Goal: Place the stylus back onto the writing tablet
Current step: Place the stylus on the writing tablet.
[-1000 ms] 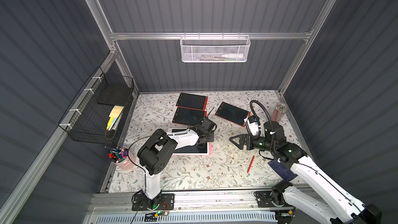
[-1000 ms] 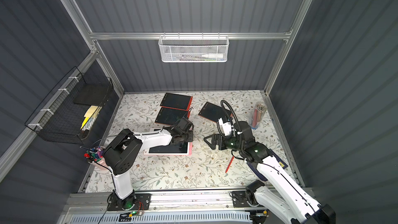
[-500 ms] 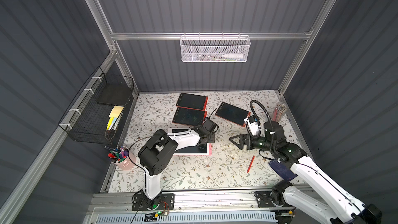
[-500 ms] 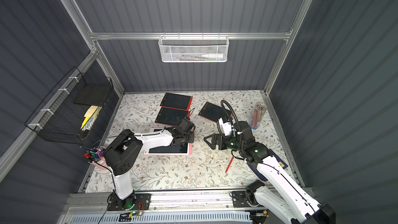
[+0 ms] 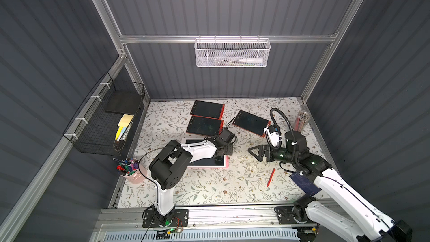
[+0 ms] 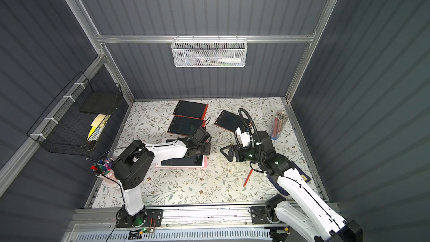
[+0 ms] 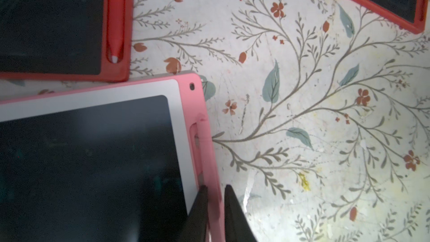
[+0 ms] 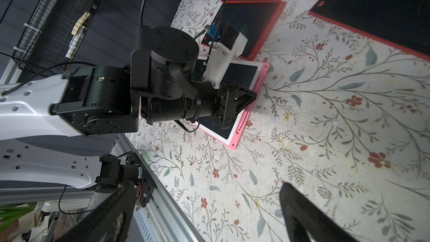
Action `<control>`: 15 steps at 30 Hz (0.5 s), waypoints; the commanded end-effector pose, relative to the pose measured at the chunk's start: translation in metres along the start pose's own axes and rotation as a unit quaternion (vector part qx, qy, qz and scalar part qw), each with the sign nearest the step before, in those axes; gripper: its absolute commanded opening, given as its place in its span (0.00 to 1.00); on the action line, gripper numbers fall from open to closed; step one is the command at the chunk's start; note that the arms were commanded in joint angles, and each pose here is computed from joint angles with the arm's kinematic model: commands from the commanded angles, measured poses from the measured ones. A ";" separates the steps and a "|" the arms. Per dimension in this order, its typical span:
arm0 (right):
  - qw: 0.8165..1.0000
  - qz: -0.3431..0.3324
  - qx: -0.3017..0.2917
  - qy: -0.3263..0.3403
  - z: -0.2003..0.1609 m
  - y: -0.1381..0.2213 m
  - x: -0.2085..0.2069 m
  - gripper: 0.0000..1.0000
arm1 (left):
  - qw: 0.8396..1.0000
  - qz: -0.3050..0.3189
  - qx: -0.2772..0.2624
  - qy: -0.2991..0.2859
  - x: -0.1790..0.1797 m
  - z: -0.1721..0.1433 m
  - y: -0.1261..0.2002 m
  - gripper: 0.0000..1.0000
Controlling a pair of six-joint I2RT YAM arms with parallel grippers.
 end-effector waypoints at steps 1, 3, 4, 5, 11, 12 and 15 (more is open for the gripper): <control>1.000 -0.004 0.000 0.001 0.000 -0.001 -0.002 0.96 | 1.000 -0.008 -0.006 -0.009 -0.006 0.005 0.005 0.17; 1.000 -0.004 0.000 0.001 -0.001 -0.001 -0.002 0.96 | 1.000 0.002 -0.007 -0.006 -0.003 0.005 0.005 0.17; 1.000 -0.003 -0.001 0.001 -0.001 -0.001 -0.002 0.96 | 1.000 0.007 -0.011 0.001 -0.002 0.006 0.006 0.17; 1.000 -0.003 0.000 0.000 -0.001 -0.001 -0.002 0.96 | 1.000 0.008 -0.016 0.014 -0.003 0.009 0.007 0.17; 1.000 -0.001 -0.003 0.001 0.002 -0.001 0.000 0.96 | 0.999 0.006 -0.030 0.036 -0.006 0.023 0.023 0.18; 1.000 -0.002 -0.003 -0.001 0.003 -0.002 -0.001 0.96 | 0.999 0.006 -0.032 0.035 -0.007 0.024 0.024 0.18; 1.000 0.008 -0.004 -0.010 0.005 -0.007 -0.001 0.94 | 0.999 0.004 -0.039 0.039 -0.007 0.027 0.031 0.18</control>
Point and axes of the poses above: each gripper's point midway between its finger pads, its own y axis back along the fingers, its own x axis along the line the jaws close on, z = x × y, the point moved 6 cm from there along y, back along the fingers, and after that the axes turned 1 degree about -y, right-handed, at the moved point
